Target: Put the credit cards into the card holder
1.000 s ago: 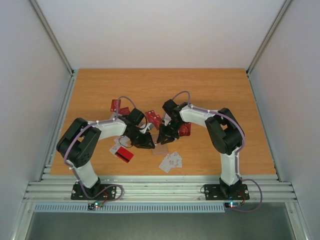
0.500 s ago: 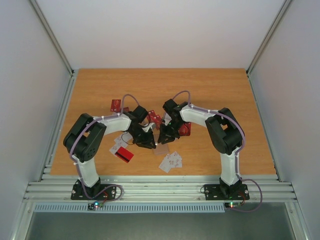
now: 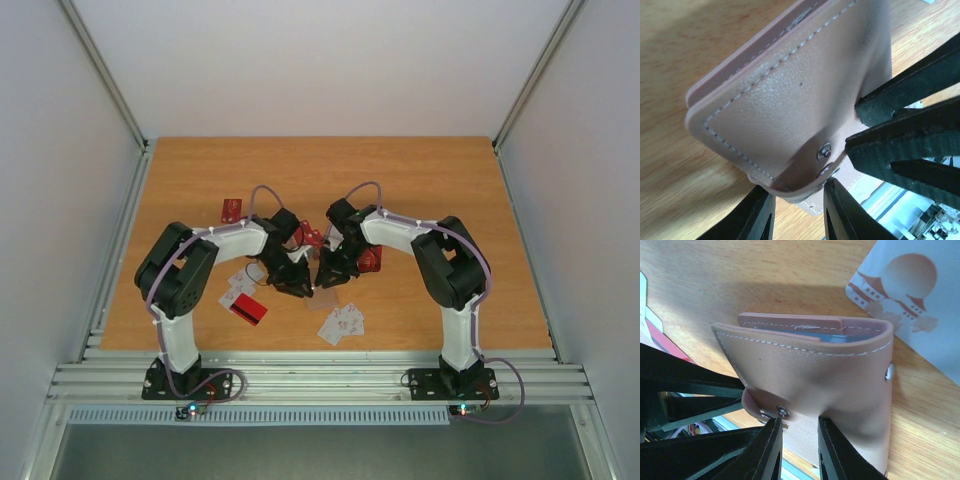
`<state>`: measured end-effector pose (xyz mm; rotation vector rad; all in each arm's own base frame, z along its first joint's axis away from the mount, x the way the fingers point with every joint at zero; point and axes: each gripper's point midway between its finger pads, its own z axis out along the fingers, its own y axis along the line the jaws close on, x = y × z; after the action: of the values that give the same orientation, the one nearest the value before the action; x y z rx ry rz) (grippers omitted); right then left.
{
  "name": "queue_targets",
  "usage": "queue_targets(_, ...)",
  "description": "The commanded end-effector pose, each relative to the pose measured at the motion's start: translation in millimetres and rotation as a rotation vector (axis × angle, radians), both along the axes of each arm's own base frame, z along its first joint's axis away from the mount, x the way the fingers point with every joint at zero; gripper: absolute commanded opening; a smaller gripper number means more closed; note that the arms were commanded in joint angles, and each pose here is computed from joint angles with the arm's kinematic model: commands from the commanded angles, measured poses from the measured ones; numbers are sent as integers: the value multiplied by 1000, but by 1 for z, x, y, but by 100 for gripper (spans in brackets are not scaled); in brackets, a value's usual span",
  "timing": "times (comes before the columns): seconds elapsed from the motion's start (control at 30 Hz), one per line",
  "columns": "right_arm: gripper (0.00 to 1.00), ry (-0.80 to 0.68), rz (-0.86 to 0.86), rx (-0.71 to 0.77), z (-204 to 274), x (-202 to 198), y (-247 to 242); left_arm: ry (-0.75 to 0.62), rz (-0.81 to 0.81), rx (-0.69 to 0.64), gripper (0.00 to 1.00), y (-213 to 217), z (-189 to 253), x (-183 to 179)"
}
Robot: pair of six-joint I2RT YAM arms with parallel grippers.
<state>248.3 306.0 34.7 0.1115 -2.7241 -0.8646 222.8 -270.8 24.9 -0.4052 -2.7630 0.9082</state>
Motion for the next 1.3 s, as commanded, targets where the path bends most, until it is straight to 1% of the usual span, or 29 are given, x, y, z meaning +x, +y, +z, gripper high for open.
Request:
queue_targets(0.0,21,-53,41,95,9,2,19,-21,-64,-63,30,-20,2,4)
queue_targets(0.17,21,-61,53,98,12,1,20,-12,-88,-84,30,-25,12,5)
queue_targets(0.37,21,-56,53,125,13,0,23,0,-115,-87,29,-24,12,3)
queue_targets(0.5,21,-59,57,102,10,-1,19,0,-127,-81,29,-22,13,1)
queue_targets(0.7,21,-81,61,88,16,-2,14,-12,-112,-134,41,-24,34,-3)
queue_targets(0.8,21,-80,58,77,13,-1,13,-25,-91,-142,50,-20,44,-5)
queue_targets(0.87,21,-74,53,60,9,0,11,-36,-71,-146,53,-15,50,-6)
queue_targets(0.97,21,-63,40,46,4,1,8,-66,-40,-154,55,-6,60,-7)
queue_targets(1.03,21,-67,33,40,4,3,7,-75,-13,-139,55,2,59,-7)
queue_targets(1.1,21,-70,27,35,5,5,5,-81,11,-123,52,9,57,-9)
queue_targets(1.2,20,-77,20,33,7,7,4,-90,33,-100,45,16,48,-12)
queue_targets(1.27,20,-82,15,31,8,8,3,-84,44,-89,39,17,41,-12)
